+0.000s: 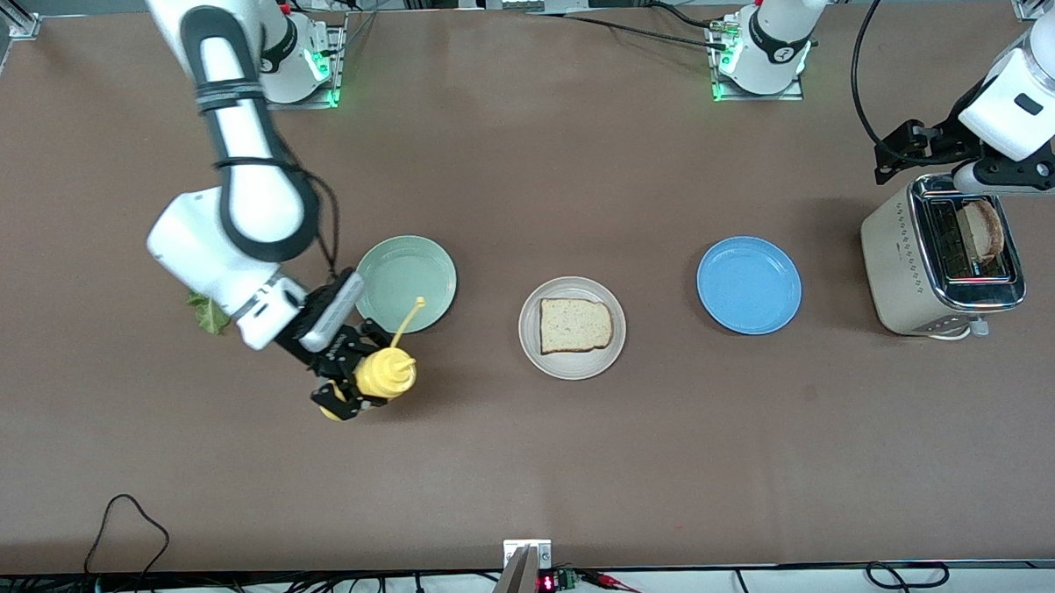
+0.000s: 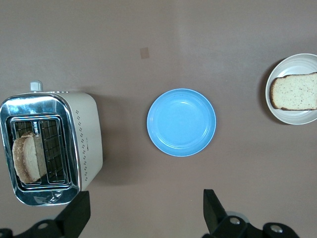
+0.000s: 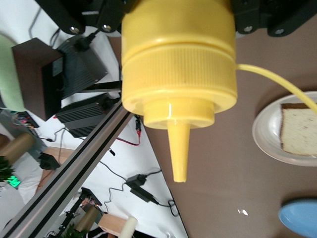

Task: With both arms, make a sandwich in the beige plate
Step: 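Carry the yellow bottle back beside the lettuce with the right gripper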

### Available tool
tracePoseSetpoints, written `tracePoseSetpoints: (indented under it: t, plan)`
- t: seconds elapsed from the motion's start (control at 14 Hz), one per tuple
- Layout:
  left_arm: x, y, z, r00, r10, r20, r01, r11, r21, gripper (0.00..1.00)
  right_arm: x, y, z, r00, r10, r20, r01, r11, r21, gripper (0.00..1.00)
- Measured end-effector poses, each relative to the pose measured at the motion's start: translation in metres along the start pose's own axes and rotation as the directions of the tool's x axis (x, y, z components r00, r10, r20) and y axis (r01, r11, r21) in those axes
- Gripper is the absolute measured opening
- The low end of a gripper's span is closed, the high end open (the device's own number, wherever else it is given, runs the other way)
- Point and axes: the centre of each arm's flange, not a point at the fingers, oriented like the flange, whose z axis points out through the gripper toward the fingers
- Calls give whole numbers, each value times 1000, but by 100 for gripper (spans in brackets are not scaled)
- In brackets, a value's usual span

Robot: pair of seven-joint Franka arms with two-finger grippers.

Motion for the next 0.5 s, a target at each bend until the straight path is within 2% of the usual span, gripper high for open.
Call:
tracePoseSetpoints:
  t: [0.21, 0.5]
  plan:
    - [0, 0, 0, 1000, 0, 0, 0, 1000, 0, 100, -33, 2, -15, 993, 77, -88, -67, 991, 113, 41]
    - [0, 0, 0, 1000, 0, 1, 0, 1000, 0, 100, -77, 0, -38, 967, 177, -182, -133, 963, 233, 41]
